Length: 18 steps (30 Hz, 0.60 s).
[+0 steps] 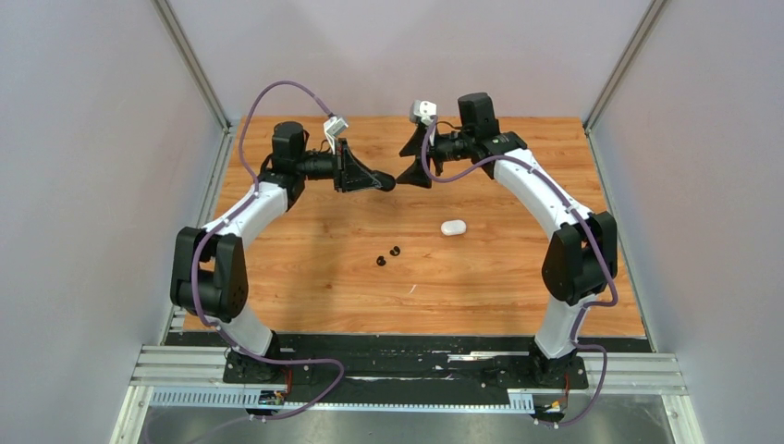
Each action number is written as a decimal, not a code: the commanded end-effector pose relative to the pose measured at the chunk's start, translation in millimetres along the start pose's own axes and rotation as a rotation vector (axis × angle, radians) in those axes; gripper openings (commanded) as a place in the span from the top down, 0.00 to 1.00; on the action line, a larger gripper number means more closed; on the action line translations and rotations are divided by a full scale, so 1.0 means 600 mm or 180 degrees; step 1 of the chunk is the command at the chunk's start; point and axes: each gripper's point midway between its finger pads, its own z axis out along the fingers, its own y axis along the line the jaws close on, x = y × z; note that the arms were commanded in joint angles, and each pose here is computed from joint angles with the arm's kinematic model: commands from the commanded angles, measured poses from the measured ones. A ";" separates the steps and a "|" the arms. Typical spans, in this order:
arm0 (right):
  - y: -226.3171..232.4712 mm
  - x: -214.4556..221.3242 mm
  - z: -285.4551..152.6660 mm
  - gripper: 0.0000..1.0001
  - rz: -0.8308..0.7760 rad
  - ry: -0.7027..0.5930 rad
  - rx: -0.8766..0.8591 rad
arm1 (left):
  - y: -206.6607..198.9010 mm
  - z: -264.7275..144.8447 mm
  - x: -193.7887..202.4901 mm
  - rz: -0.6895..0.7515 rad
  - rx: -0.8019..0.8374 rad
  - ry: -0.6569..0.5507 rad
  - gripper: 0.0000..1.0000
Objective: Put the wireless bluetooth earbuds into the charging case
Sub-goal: Pick up the charging case at the center of the board, then open the charging case.
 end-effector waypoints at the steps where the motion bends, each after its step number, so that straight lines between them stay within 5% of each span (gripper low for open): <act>1: 0.056 -0.052 -0.004 0.30 0.0160 -0.0204 -0.0383 | -0.054 -0.010 -0.028 0.0832 0.0158 0.0139 1.00; 7: 0.066 -0.052 0.002 0.30 0.0296 -0.0265 -0.0581 | -0.059 -0.008 -0.028 0.1069 0.0118 0.0191 1.00; 14: 0.058 -0.054 0.014 0.52 0.0522 -0.0304 -0.0702 | -0.064 -0.001 -0.034 0.1181 0.0110 0.0189 1.00; 18: 0.057 -0.049 0.016 0.43 0.0603 -0.0286 -0.0699 | -0.058 -0.001 -0.044 0.1235 0.0011 0.0146 1.00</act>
